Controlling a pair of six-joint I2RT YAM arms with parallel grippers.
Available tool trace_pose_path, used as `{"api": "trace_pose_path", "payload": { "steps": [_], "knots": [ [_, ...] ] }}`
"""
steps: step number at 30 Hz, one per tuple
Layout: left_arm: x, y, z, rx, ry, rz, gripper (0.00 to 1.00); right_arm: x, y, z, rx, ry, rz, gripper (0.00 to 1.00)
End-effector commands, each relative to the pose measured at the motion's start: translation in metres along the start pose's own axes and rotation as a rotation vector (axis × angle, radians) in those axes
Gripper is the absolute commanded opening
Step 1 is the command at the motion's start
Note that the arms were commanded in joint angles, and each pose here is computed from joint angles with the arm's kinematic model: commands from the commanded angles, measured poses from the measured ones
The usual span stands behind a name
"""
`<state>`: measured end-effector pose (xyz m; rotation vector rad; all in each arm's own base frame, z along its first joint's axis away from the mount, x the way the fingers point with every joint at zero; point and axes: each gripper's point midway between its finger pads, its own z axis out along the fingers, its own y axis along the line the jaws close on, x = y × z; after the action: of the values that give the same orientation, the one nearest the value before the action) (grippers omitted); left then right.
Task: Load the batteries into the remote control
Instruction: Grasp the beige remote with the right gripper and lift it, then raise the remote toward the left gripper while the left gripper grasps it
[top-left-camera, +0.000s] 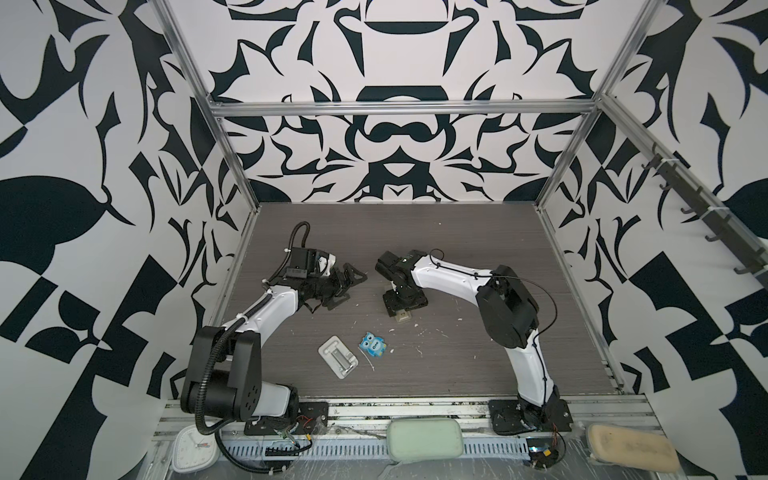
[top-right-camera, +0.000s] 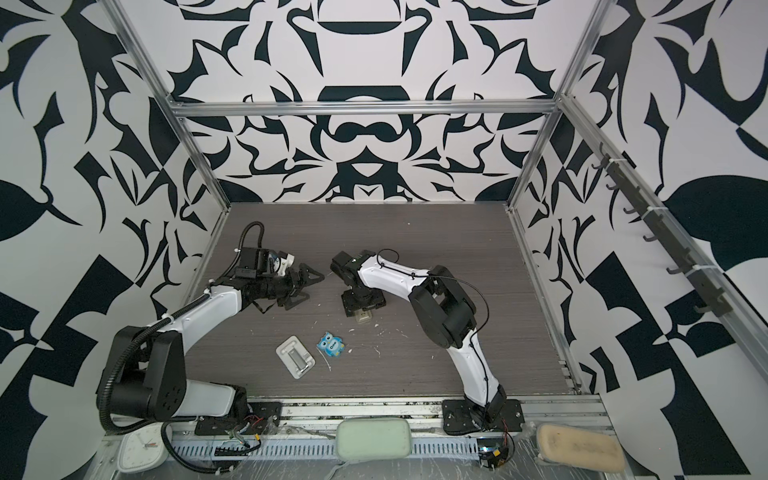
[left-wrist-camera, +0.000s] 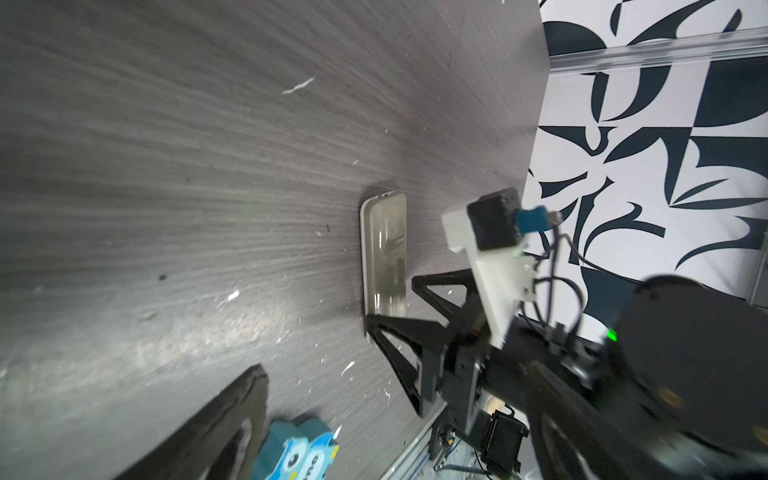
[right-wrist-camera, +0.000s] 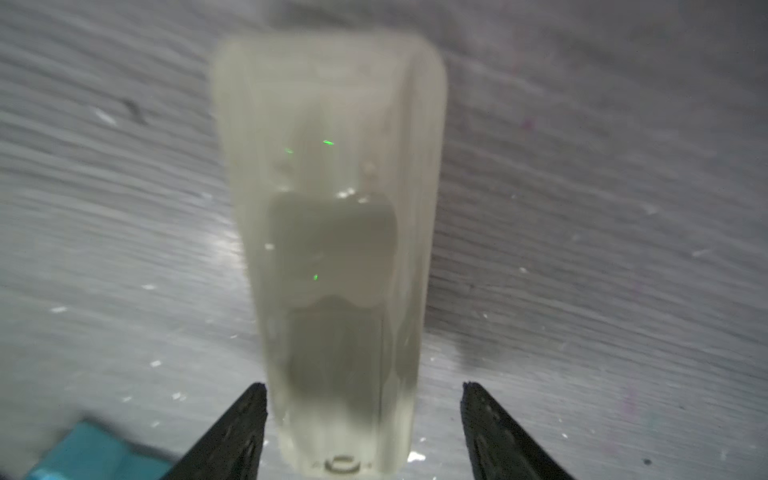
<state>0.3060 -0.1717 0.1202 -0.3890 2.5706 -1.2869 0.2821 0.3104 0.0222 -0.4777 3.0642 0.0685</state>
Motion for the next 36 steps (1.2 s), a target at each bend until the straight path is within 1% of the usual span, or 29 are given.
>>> {"api": "trace_pose_path", "payload": {
  "steps": [1, 3, 7, 10, 13, 17, 20, 21, 23, 26, 30, 33, 36],
  "knots": [
    [0.01, 0.003, -0.007, -0.004, 0.015, -0.002, 0.99, 0.004, 0.002, -0.003, -0.015, -0.007, -0.01, 0.76],
    [0.01, 0.004, -0.008, -0.005, 0.011, -0.01, 0.99, 0.008, -0.001, 0.001, -0.013, 0.0, -0.01, 0.75],
    [0.009, 0.003, -0.008, -0.002, 0.004, -0.018, 0.99, 0.016, -0.004, 0.01, -0.01, 0.018, -0.005, 0.67],
    [0.009, 0.002, -0.009, 0.001, -0.002, -0.019, 0.99, 0.02, -0.005, 0.012, -0.01, 0.021, -0.007, 0.52],
    [0.01, 0.001, -0.011, 0.005, -0.003, -0.017, 0.99, 0.02, -0.005, 0.013, -0.018, 0.01, -0.013, 0.44],
    [0.011, -0.004, -0.016, 0.013, -0.007, 0.002, 0.99, 0.014, -0.001, 0.006, -0.049, -0.047, -0.032, 0.36],
    [0.011, -0.014, -0.022, 0.06, -0.004, 0.024, 0.99, 0.006, 0.009, -0.007, -0.12, -0.121, -0.06, 0.27],
    [0.011, -0.019, -0.024, 0.089, 0.002, 0.032, 0.99, 0.002, 0.014, -0.016, -0.156, -0.159, -0.069, 0.24],
    [0.012, -0.043, -0.038, 0.182, -0.003, 0.082, 0.99, -0.009, 0.028, -0.041, -0.24, -0.244, -0.094, 0.2],
    [0.012, -0.074, -0.061, 0.311, 0.002, 0.148, 0.99, -0.024, 0.06, -0.091, -0.443, -0.374, -0.144, 0.18],
    [0.011, -0.113, -0.092, 0.448, 0.023, 0.22, 1.0, -0.033, 0.094, -0.157, -0.699, -0.497, -0.182, 0.15],
    [0.007, -0.132, -0.103, 0.503, 0.035, 0.251, 1.0, -0.036, 0.105, -0.202, -0.845, -0.591, -0.197, 0.12],
    [-0.009, -0.148, -0.119, 0.552, -0.017, 0.269, 1.0, -0.035, 0.101, -0.236, -0.951, -0.656, -0.199, 0.12]
  ]
}}
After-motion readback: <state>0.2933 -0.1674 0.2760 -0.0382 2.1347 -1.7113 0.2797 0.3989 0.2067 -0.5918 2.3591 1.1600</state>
